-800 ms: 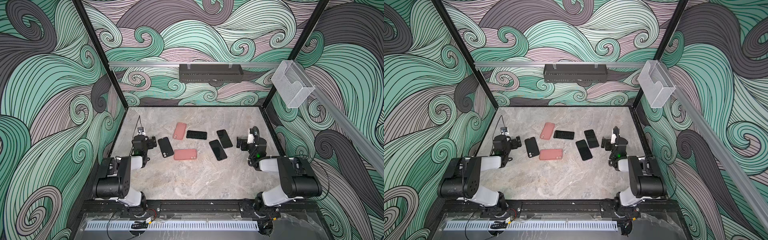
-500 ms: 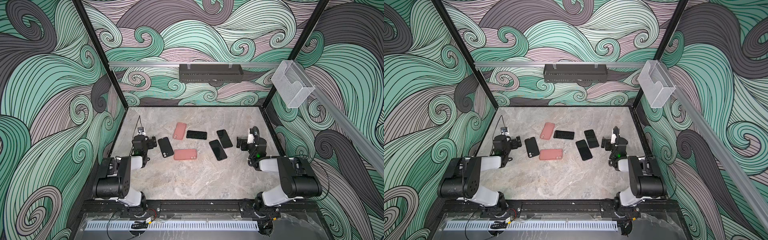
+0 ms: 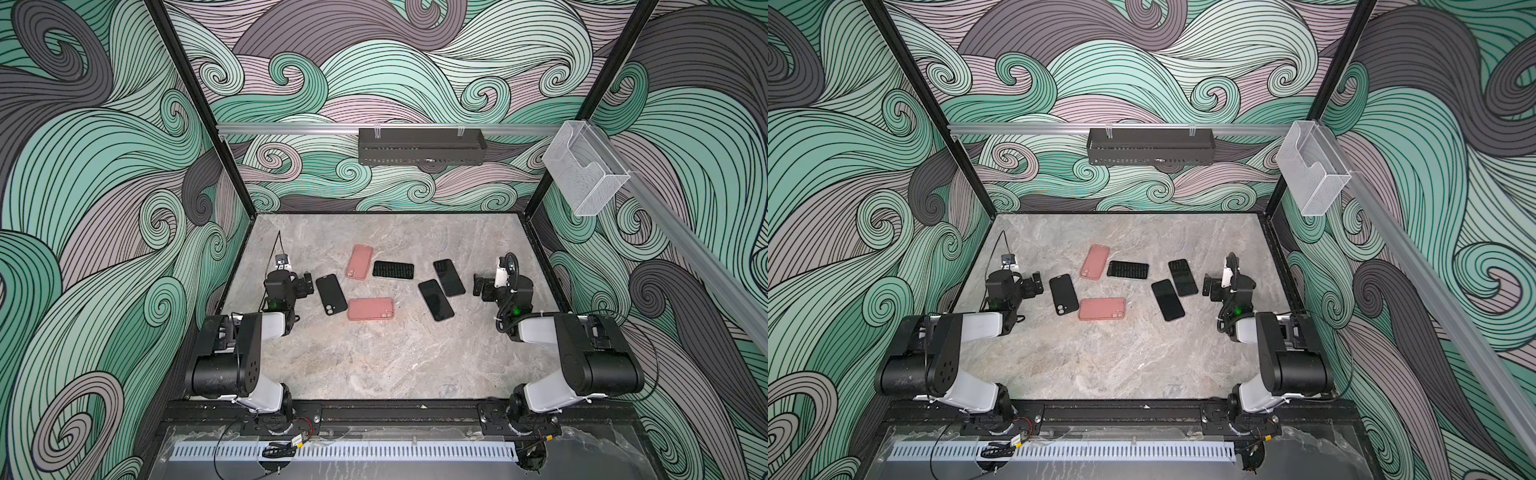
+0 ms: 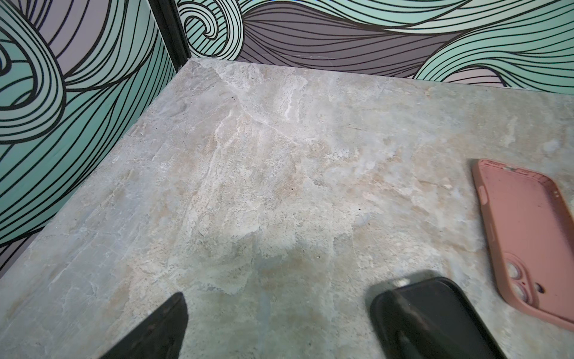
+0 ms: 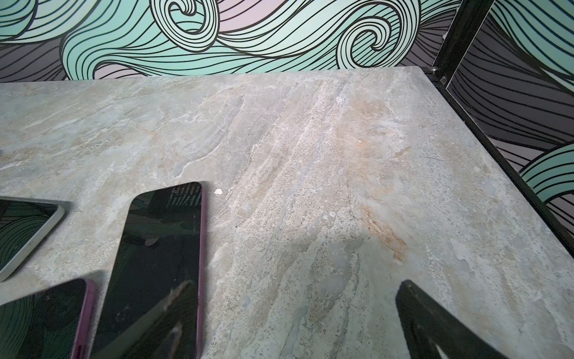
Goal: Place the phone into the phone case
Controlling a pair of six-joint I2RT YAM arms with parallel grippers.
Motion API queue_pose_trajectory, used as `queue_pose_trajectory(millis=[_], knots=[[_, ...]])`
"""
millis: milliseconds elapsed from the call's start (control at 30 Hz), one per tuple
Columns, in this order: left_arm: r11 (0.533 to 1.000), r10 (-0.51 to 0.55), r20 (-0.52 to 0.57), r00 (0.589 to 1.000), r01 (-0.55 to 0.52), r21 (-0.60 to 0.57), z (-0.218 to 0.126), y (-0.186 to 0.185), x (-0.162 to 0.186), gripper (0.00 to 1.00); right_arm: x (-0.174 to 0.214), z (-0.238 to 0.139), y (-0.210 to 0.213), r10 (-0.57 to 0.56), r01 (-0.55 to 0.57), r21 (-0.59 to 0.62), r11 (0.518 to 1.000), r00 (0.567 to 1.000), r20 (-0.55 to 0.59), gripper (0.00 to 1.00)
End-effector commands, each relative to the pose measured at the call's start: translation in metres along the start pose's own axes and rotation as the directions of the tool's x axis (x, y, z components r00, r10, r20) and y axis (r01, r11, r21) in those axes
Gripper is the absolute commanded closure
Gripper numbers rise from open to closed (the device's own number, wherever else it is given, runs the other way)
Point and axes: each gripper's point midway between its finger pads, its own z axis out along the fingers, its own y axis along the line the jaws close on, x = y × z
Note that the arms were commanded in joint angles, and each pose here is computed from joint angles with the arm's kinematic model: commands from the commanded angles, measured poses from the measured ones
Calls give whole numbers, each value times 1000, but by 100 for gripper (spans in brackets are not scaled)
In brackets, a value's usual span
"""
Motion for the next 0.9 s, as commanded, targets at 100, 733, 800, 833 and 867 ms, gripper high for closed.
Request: queue_pose_trajectory(millis=[100,733,800,833,867], knots=[[1000,12,-3,1000,-11,11,4,-3,-4,1,-12,1,1,-17,18,-7,1000,999,36,0],[1000,15,15,1000,-15,0,-30,-5,-31,2,-28,-7,-14,34,-28,86,996,997,-72,0],[1000,0,5,1000,0,-25,-40,-3,-33,2,-26,-10,-17,73,-58,110,992,987,-141,0],[1000,-8,5,1000,8,-20,-46,-6,-36,3,-26,-13,-16,86,-69,108,992,983,-162,0],[1000,-3,2,1000,3,-10,-52,-9,-37,5,-24,-16,-13,96,-78,106,991,979,-182,0]])
